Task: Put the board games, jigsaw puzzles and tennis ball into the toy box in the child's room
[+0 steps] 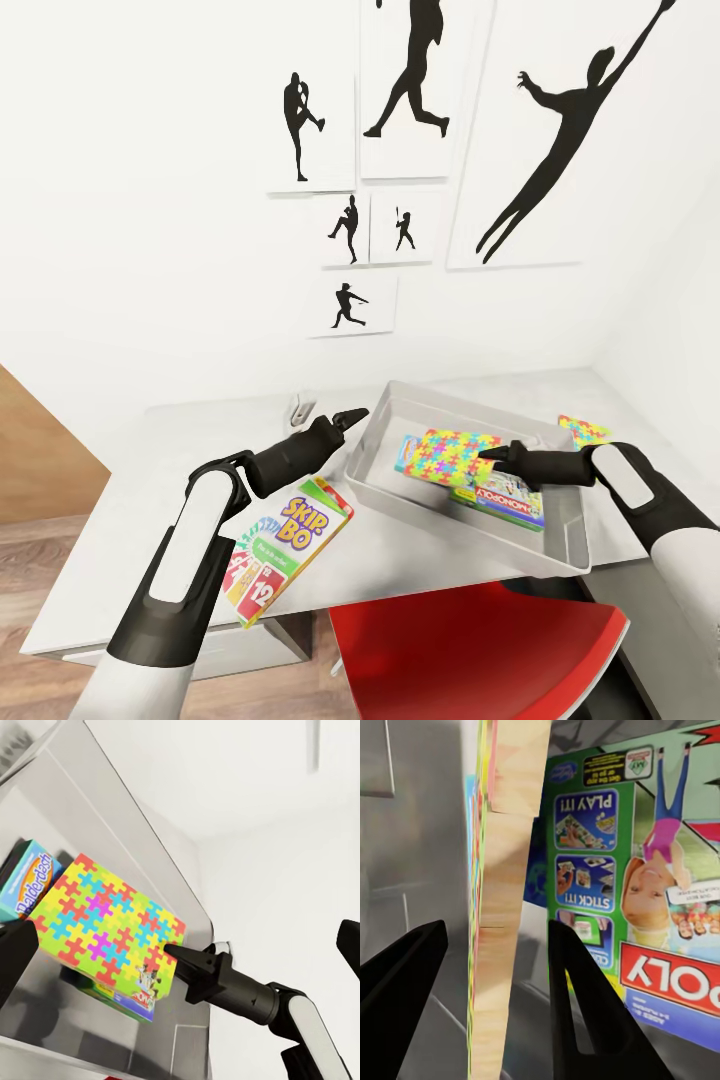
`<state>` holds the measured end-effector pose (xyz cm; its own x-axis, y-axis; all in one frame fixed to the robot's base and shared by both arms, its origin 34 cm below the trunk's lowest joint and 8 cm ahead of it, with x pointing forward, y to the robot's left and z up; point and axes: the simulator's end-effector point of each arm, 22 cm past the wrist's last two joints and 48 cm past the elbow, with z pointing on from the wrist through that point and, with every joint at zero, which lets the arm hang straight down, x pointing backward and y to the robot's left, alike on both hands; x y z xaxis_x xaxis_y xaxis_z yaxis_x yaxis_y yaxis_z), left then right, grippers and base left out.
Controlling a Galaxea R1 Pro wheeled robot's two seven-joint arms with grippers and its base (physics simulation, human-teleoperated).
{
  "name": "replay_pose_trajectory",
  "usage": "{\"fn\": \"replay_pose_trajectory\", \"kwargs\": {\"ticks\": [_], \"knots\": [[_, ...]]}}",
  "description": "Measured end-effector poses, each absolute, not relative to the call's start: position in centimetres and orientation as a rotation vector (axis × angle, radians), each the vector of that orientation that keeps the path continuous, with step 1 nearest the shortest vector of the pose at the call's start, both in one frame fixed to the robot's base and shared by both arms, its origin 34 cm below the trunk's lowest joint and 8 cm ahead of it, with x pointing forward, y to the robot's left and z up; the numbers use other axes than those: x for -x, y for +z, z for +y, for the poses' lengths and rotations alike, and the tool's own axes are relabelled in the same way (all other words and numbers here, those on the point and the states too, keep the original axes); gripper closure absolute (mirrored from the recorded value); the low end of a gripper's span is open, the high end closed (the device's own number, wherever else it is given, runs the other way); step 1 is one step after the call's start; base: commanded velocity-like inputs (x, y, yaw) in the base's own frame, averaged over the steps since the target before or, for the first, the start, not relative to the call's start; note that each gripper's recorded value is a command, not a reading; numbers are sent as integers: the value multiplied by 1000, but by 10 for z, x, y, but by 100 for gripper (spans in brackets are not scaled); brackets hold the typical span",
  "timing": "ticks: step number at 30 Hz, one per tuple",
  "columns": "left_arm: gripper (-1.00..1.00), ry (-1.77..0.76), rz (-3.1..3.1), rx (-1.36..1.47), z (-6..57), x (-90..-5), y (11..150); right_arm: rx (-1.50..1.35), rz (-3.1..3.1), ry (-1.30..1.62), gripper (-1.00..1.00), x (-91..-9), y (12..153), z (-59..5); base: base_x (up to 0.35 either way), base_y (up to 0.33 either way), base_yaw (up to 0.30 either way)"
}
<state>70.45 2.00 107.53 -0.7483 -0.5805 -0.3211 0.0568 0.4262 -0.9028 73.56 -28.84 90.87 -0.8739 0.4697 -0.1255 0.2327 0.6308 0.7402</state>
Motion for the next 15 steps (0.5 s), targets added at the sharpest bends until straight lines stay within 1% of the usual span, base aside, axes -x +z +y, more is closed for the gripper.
{"fn": "replay_pose_trajectory", "kwargs": {"ticks": [15], "knots": [[-100,-1342,2068,440,20,-705,1076,-550,2554,1114,100,-735,907,-274,0,0,0]]}}
